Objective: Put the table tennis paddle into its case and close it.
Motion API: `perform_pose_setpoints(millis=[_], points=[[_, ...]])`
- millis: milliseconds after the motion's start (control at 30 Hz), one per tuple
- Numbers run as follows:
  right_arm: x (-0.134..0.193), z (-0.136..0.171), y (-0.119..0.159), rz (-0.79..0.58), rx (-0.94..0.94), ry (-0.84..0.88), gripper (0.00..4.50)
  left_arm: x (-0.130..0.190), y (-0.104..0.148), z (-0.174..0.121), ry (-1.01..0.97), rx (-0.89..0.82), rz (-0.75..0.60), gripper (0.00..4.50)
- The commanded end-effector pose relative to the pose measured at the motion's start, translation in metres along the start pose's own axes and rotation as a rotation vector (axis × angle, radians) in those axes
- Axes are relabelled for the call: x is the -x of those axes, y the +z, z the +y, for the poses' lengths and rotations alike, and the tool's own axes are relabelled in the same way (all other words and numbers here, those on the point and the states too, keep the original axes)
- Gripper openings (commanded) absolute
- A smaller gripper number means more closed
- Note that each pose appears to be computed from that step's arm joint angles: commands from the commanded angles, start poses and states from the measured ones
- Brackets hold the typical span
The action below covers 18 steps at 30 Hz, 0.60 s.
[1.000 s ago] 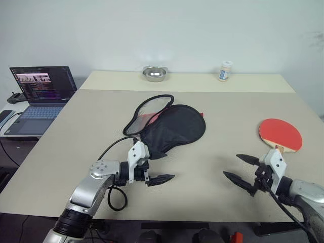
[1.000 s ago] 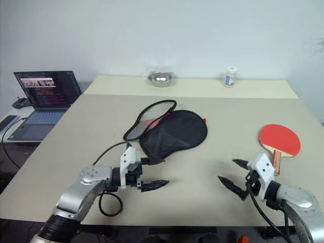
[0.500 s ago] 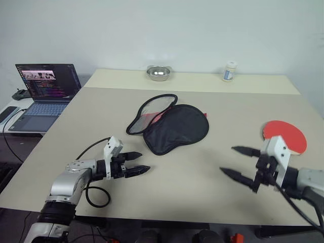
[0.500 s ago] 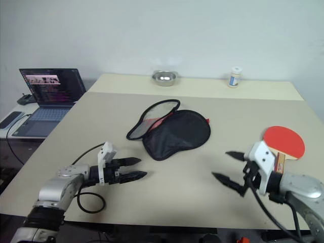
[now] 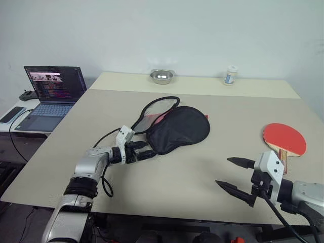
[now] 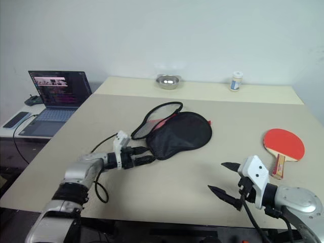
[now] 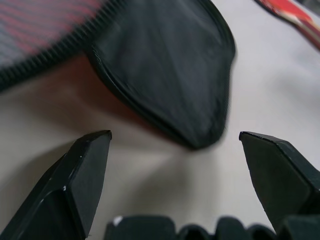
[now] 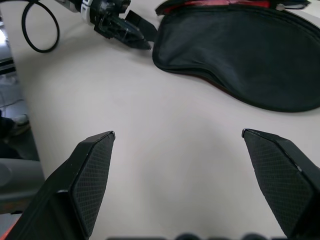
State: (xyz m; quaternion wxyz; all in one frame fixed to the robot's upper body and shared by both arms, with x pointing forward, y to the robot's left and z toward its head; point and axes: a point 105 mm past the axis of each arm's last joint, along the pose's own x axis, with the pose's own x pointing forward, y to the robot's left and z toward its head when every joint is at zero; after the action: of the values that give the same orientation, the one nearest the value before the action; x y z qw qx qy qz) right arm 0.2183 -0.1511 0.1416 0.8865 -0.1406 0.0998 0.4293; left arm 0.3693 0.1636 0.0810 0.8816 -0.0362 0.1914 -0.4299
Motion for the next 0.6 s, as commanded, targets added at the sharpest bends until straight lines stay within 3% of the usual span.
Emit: perform_pose_setpoints(millis=[33, 133, 200, 567, 600], points=[[-0.001, 0.002, 0.010, -0.039, 0.045, -0.010, 4.48, -0.005, 0.003, 0.004, 0.035, 0.046, -0.017, 4.50], [-0.001, 0.002, 0.009, -0.040, 0.045, -0.020, 4.48, -0.012, 0.006, -0.007, -0.010, 0.075, -0.032, 4.50], [-0.002, 0.003, 0.008, -0.042, 0.043, -0.023, 4.50, -0.014, 0.007, -0.017, -0.056, 0.097, -0.033, 3.98], [0.000, -0.004, 0.008, -0.038, 0.058, -0.048, 4.50, -0.024, 0.006, -0.054, -0.165, 0.228, -0.058, 0.11], [0.001, -0.004, 0.008, -0.037, 0.060, -0.049, 4.50, -0.027, 0.006, -0.058, -0.175, 0.231, -0.061, 0.03]])
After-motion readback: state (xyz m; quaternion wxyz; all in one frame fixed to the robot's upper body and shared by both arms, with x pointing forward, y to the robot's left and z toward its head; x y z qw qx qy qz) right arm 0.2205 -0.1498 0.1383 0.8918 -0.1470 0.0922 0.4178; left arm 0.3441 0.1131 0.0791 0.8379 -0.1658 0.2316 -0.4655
